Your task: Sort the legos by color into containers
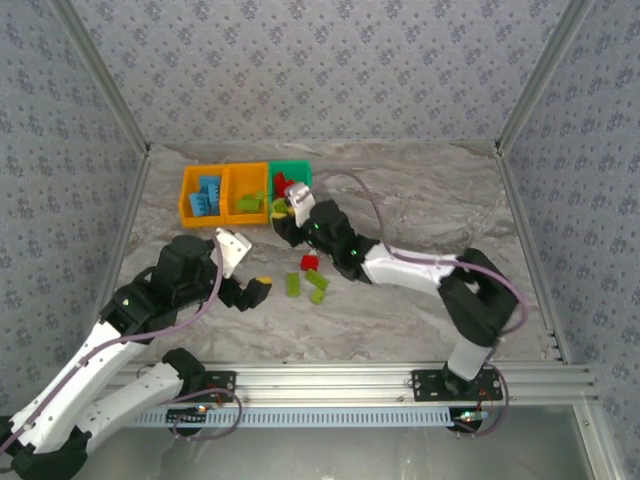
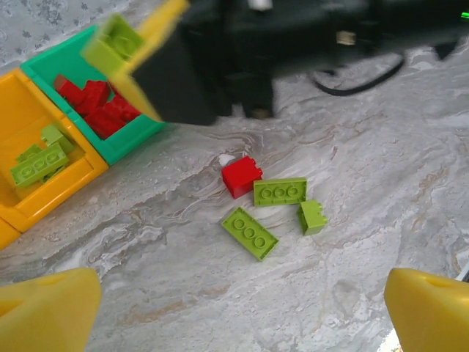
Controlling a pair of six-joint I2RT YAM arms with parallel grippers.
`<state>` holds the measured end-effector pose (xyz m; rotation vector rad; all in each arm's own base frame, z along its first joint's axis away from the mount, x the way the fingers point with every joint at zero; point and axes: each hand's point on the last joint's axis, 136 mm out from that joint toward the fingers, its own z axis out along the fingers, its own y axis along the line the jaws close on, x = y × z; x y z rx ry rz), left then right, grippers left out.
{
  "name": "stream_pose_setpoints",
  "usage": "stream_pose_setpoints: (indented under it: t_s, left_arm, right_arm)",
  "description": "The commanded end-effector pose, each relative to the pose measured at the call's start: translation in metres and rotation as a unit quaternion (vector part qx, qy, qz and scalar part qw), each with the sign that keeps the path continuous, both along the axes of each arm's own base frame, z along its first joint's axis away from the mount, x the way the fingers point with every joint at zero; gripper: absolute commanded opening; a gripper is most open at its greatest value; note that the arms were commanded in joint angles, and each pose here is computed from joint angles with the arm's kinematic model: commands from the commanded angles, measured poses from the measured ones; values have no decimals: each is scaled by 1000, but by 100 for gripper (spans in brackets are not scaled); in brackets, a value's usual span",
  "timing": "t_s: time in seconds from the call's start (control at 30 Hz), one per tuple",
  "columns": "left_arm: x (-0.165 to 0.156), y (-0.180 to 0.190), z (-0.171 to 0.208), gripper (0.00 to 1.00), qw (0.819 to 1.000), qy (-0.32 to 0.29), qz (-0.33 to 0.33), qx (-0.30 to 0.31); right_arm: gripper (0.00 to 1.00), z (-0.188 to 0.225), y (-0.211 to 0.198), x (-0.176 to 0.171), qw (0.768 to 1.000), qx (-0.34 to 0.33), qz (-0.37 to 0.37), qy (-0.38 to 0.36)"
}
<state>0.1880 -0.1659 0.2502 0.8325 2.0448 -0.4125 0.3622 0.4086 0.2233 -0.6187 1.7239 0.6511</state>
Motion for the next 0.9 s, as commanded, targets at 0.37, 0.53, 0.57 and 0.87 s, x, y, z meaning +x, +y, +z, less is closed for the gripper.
stream_pose_setpoints:
  t_s: [0.37,0.53,0.57,0.87]
  left_arm:
    - [10,4,-8,99,1000,1,18,20]
    - [12,4,-15,99,999,13,19,34]
    - [13,3,-16,99,999,14,20,35]
    - [14,3,-19,99,999,20,20,42]
  right_arm:
    - [30,-47,66,130,998,-38,3,41]
    - [55,-74,75,153,992,-78,13,94]
    - [63,-77,77,152,991,-87,16,98]
    - [71,-50,56,121,988,-130,23,76]
